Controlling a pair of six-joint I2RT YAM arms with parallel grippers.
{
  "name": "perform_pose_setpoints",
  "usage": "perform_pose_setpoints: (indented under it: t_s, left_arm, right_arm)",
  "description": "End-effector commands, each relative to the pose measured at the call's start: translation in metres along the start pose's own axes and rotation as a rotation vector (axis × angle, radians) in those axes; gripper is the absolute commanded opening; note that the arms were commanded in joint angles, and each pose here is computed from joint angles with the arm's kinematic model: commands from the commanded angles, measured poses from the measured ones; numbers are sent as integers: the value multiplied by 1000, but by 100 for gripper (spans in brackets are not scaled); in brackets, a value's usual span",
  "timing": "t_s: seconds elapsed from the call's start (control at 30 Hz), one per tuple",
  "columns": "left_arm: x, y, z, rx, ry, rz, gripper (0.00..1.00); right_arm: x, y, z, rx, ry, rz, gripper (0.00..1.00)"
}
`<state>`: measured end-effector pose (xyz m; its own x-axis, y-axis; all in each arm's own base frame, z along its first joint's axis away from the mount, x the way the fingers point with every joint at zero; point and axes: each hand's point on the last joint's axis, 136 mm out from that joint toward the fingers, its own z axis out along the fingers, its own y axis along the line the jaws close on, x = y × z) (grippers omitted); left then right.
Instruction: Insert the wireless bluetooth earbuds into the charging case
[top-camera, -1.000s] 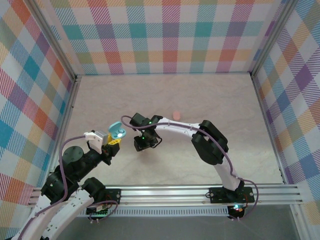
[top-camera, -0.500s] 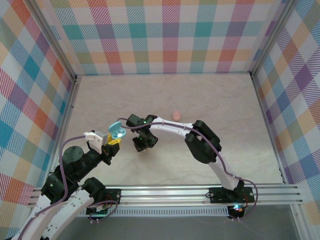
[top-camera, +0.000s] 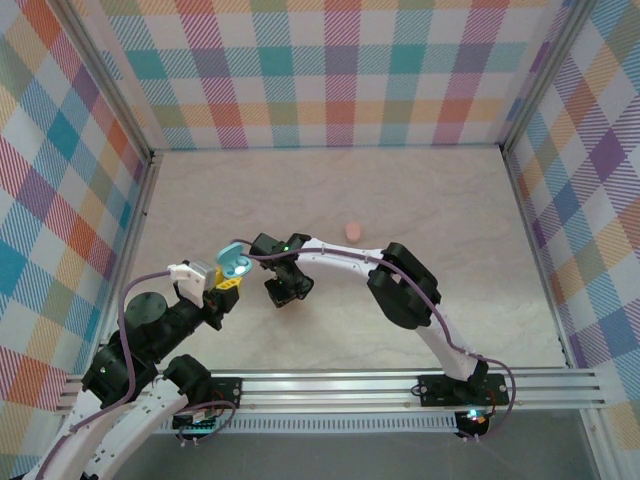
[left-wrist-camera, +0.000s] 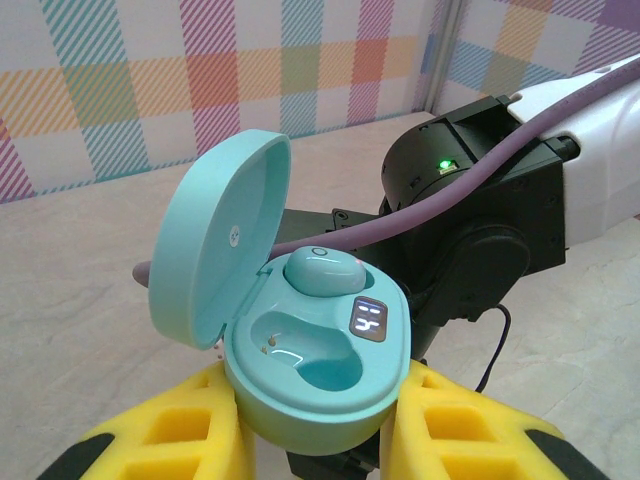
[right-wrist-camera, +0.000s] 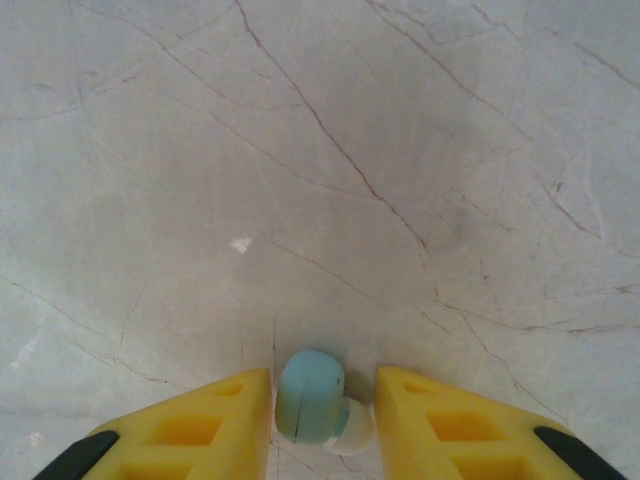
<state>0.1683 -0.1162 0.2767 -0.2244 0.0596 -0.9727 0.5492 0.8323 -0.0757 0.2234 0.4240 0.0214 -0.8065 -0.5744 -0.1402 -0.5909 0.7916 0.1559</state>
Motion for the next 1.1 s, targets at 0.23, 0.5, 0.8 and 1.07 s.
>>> perform_pose_setpoints:
  t_s: [0.23, 0.5, 0.8, 1.07]
  left_arm:
    - [-8, -2, -3, 8, -30, 1, 18]
    - [-10, -3, -3, 11, -39, -5, 18]
    - [-15, -6, 1, 29, -44, -12, 18]
    - [-22, -11, 12, 55, -55, -15, 18]
  right_arm:
    - [4, 4, -2, 17, 19, -60, 28]
    - [-5, 7, -23, -57, -23, -16, 25]
    - [-18, -9, -62, -153, -114, 77, 25]
    - [-26, -45, -114, -257, -221, 194, 25]
